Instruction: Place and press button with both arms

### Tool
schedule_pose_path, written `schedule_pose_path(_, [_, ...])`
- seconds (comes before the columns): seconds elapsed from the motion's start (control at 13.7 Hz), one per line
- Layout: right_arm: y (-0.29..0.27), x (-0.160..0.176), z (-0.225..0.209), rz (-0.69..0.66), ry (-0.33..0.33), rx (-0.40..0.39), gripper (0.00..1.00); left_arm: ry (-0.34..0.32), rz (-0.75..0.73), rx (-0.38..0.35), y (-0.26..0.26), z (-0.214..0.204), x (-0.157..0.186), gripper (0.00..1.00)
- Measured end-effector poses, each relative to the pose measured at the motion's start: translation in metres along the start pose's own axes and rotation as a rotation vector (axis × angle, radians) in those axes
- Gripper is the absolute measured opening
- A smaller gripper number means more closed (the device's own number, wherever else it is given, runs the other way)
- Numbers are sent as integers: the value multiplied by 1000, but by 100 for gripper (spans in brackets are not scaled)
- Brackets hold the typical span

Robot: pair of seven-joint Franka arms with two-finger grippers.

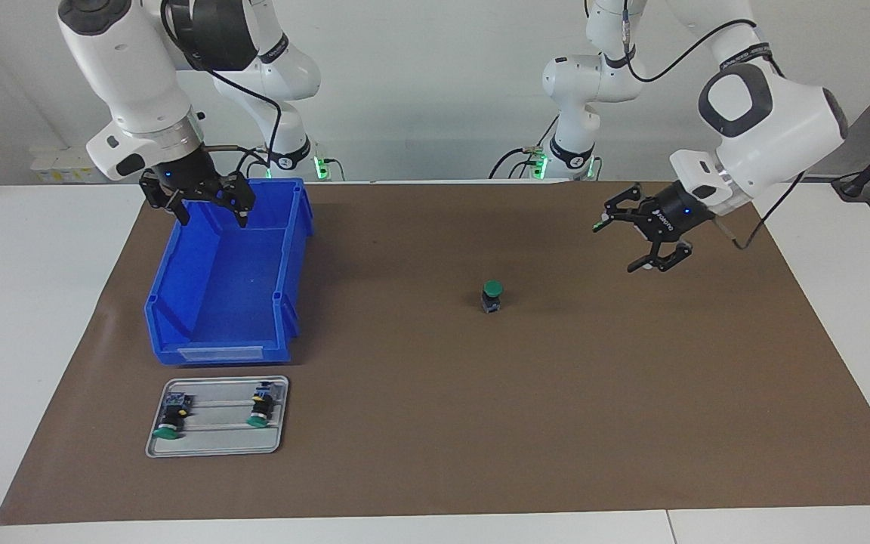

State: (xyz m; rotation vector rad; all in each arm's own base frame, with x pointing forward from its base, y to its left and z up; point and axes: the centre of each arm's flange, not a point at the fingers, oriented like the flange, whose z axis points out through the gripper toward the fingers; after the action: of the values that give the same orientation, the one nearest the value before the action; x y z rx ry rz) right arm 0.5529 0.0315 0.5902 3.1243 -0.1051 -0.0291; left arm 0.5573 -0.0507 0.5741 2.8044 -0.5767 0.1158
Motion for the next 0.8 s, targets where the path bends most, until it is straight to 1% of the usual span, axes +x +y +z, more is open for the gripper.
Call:
schedule_pose_path(0.07, [0,0,0,0,0,0,100,-15,-44,47,-2,-8,-5,100])
schedule_pose_path(0.15, [0,0,0,0,0,0,100,-48,-71,69,-4,-14,-14,100])
schedule_pose_path(0.29, [0,0,0,0,0,0,100,-148,-122,55,-15,-22,-41,100])
schedule_pose_path(0.36, [0,0,0,0,0,0,100,-175,-141,44,-21,-26,-50,100])
schedule_pose_path(0.51, [0,0,0,0,0,0,100,-183,-166,41,-27,-29,-56,100])
schedule_pose_path(0.58, [0,0,0,0,0,0,100,-188,-188,56,-28,-28,-56,100])
schedule_pose_path(0.8, [0,0,0,0,0,0,100,-220,-197,181,-21,-26,-52,97])
